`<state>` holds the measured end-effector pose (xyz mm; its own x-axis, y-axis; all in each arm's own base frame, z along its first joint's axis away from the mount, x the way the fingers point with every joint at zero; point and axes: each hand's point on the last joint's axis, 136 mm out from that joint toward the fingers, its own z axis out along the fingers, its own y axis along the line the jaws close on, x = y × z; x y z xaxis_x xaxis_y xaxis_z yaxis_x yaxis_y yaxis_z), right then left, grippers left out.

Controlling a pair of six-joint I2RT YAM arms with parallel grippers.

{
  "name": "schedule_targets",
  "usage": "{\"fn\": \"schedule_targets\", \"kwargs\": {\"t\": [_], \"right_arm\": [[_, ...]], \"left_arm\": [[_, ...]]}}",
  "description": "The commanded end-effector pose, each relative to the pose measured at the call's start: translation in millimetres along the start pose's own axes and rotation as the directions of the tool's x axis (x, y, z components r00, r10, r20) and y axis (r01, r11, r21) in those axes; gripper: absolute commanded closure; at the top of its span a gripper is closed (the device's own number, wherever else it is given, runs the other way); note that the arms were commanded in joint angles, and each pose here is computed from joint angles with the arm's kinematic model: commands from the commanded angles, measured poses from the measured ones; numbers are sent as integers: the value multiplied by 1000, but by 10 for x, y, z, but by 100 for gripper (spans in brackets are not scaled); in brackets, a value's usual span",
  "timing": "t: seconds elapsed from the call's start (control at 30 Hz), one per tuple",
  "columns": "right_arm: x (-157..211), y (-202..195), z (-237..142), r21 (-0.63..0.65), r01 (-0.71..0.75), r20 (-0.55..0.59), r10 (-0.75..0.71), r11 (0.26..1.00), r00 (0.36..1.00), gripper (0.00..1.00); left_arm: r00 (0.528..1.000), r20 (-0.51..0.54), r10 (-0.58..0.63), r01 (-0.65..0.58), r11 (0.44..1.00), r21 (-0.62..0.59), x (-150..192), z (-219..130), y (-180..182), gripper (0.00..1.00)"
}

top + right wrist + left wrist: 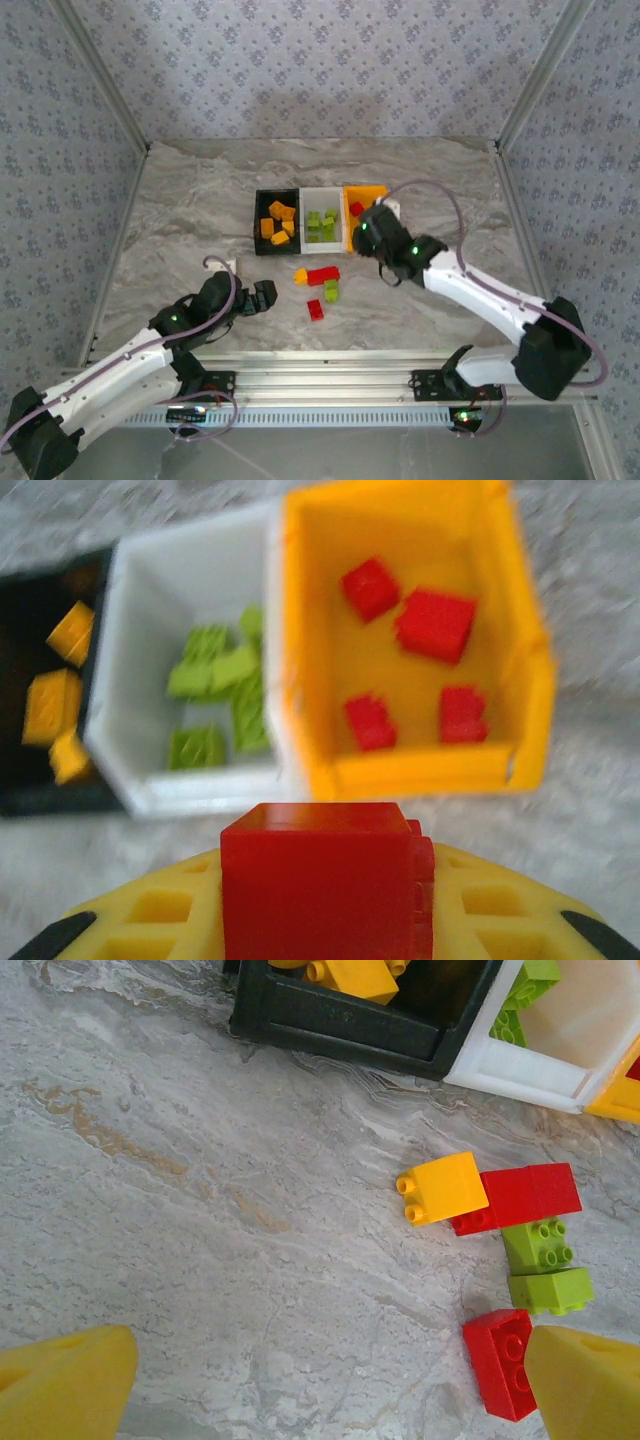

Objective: Sort the legos into containers by color

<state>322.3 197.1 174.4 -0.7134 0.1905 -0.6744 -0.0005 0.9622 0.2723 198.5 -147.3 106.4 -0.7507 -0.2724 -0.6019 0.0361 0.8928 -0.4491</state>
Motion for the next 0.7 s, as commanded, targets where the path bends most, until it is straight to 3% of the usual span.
{"fn": "schedule_targets", "kwargs": {"t": [0.0, 0.27, 0.37, 0.53, 0.67], "right_arm": [[-183, -50, 328, 26, 30, -59, -28, 999, 998, 68], [-470, -164, 1034, 148, 11, -151, 12, 989, 988, 61], [-570, -105, 1128, 135, 16, -139, 3, 991, 990, 41], [-765, 24, 863, 77, 0, -60, 4, 997, 998, 31], [-620, 127, 494, 11, -10, -12, 10, 1000, 1000, 29]], "left_arm": [[1000, 16, 7, -8, 999, 42, -91, -65, -136, 1], [1000, -22, 13, -11, 998, 56, -4, -65, -145, 1], [999, -36, 17, -15, 998, 68, 31, -58, -158, 1], [997, -64, 40, -35, 996, 86, 87, -30, -200, 1], [992, -93, 82, -72, 992, 106, 164, 48, -305, 1]]}}
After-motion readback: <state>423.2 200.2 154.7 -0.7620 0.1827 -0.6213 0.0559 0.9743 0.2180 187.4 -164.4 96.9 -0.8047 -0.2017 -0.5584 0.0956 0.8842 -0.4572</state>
